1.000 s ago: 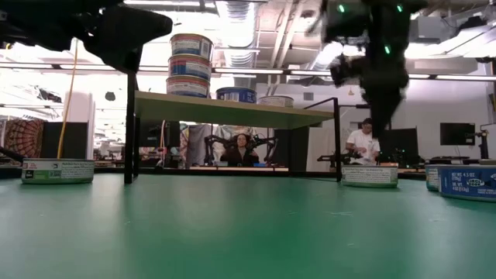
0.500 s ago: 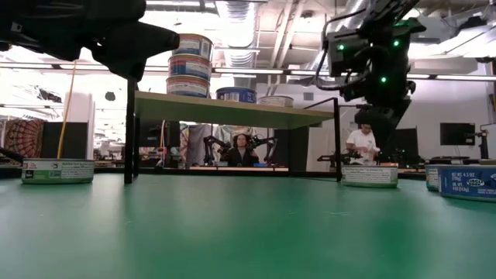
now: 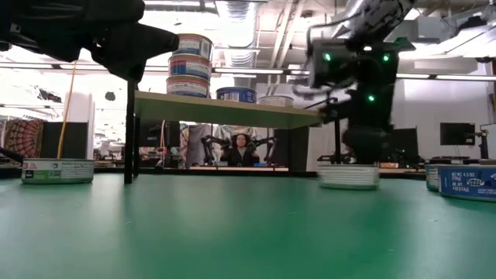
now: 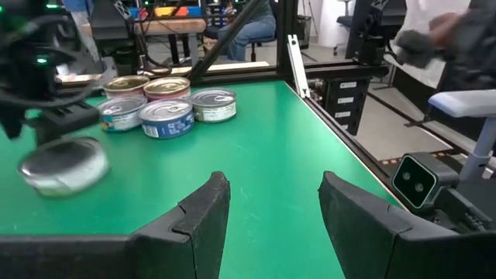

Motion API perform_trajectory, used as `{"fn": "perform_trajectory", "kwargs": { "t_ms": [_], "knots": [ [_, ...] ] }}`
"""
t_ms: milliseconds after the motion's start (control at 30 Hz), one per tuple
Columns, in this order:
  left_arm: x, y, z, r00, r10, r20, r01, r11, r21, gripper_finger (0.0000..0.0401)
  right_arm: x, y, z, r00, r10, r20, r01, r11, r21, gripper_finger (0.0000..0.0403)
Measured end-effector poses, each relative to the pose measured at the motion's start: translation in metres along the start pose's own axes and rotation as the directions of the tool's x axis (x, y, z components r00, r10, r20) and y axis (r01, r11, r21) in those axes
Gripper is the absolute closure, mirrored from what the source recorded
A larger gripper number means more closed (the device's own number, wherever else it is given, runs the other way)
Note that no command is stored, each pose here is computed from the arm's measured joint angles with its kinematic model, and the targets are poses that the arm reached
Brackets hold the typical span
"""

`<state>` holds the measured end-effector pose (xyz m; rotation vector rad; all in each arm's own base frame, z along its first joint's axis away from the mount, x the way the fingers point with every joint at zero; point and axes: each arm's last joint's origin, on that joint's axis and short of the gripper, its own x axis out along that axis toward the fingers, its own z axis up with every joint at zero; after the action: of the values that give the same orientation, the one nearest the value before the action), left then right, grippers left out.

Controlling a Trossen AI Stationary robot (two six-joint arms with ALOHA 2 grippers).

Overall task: Stack canned seafood by type on shelf
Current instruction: Stack the green white tuna can on top of the green white tuna can on the shelf

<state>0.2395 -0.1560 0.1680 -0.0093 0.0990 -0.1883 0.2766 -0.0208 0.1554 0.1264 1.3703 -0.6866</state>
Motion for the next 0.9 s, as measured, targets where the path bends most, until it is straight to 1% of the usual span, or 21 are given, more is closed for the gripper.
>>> {"fn": "perform_trajectory", "kwargs": {
  "t_ms": [100,167,233,333,433,500,533,600,667,767,900],
  "knots": [
    [0.000,0.000,-0.001,1.000,0.001,-0.008,-0.001,1.000,-0.003,0.0211,-0.021,0.022,0.009,0.986,0.119,0.120,-0.117,0.993,-0.022,0.0117],
    [0.000,0.000,-0.003,1.000,0.002,-0.026,-0.002,1.000,-0.001,0.0211,-0.038,0.036,0.016,0.957,0.219,0.190,-0.215,0.976,-0.042,0.0117],
    [0.000,0.000,-0.005,0.999,0.008,-0.048,-0.008,1.000,-0.002,0.0211,-0.053,0.048,0.019,0.927,0.305,0.216,-0.290,0.952,-0.101,0.0117],
    [0.000,0.001,-0.006,0.998,0.013,-0.061,-0.013,1.000,-0.006,0.0211,-0.081,0.065,0.021,0.889,0.377,0.261,-0.331,0.922,-0.202,0.0117],
    [0.000,0.001,-0.007,0.997,0.014,-0.071,-0.015,1.000,-0.020,0.0211,-0.099,0.078,0.015,0.868,0.413,0.277,-0.346,0.901,-0.261,0.0117],
    [0.000,0.001,-0.007,0.998,0.014,-0.069,-0.016,1.000,-0.023,0.0211,-0.104,0.087,0.006,0.865,0.411,0.287,-0.331,0.898,-0.290,0.0117],
    [0.000,0.001,-0.007,0.997,0.020,-0.069,-0.021,1.000,-0.022,0.0211,-0.104,0.092,0.002,0.872,0.390,0.298,-0.307,0.907,-0.288,0.0117],
    [0.000,0.002,-0.007,0.997,0.037,-0.067,-0.038,0.999,-0.019,0.0211,-0.099,0.102,-0.007,0.895,0.326,0.303,-0.249,0.931,-0.267,0.0117],
    [0.000,0.004,-0.007,0.996,0.059,-0.065,-0.061,0.998,-0.017,0.0211,-0.090,0.111,-0.015,0.919,0.279,0.278,-0.210,0.944,-0.253,0.0117],
    [0.002,0.007,-0.007,0.995,0.074,-0.064,-0.076,0.996,-0.038,0.0211,-0.078,0.117,-0.017,0.942,0.236,0.240,-0.187,0.960,-0.210,0.0117],
    [0.002,0.007,-0.007,0.995,0.074,-0.070,-0.079,0.994,-0.074,0.0211,-0.065,0.121,-0.019,0.959,0.192,0.208,-0.152,0.969,-0.194,0.0117]
  ]
}}
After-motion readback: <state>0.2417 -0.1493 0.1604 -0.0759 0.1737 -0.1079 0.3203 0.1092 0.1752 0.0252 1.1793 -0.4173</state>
